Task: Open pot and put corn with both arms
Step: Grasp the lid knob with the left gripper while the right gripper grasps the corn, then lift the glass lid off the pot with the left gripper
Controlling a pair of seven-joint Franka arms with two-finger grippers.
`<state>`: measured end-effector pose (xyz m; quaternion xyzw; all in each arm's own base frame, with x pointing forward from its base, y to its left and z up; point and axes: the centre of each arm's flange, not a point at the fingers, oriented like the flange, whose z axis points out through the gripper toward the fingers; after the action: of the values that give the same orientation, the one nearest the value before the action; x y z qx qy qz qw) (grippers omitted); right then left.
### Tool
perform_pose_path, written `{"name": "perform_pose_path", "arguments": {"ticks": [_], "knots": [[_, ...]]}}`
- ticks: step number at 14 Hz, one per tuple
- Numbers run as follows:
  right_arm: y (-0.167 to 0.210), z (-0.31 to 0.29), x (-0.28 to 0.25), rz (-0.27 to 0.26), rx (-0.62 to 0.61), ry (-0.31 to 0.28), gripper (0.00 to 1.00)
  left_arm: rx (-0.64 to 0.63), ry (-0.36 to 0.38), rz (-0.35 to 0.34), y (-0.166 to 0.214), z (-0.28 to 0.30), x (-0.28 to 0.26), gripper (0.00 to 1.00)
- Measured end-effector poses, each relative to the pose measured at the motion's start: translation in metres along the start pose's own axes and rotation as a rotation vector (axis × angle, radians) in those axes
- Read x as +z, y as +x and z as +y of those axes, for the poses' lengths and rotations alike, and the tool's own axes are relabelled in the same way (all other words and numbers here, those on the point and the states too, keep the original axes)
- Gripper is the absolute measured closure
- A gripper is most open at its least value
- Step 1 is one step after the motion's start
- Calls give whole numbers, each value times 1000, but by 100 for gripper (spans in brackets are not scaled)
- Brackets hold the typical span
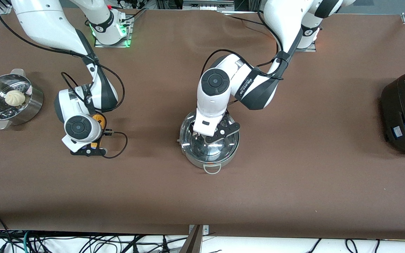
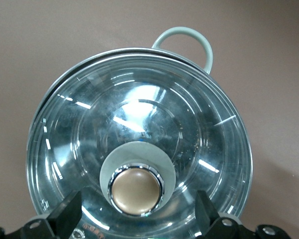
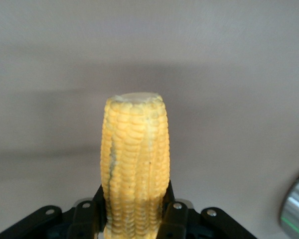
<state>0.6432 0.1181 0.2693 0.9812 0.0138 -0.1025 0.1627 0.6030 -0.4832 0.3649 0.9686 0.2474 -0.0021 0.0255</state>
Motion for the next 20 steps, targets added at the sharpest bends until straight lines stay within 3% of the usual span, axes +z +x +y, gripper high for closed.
{"name": "perform_pose_path", "arguments": {"ticks": [2, 4, 9, 12, 13, 17, 20], "knots": [[0, 11, -28, -7, -44, -8, 67, 5, 10, 14, 1, -1, 3, 0], [-4, 27, -60, -22, -76, 22, 67, 5, 19, 15, 2, -1, 9, 3], [-42, 35, -139, -98, -70, 243, 67, 3, 26, 13, 4, -2, 15, 16], [-55, 25, -171, -85, -91, 318, 67, 5, 19, 17, 5, -1, 13, 46], [-55, 22, -175, -83, -94, 339, 67, 6, 18, 19, 6, -1, 13, 50], [-55, 18, -178, -94, -89, 415, 67, 14, 19, 19, 6, -1, 13, 50], [-55, 17, -183, -85, -90, 426, 67, 12, 31, 14, 7, -4, 4, 50]]}}
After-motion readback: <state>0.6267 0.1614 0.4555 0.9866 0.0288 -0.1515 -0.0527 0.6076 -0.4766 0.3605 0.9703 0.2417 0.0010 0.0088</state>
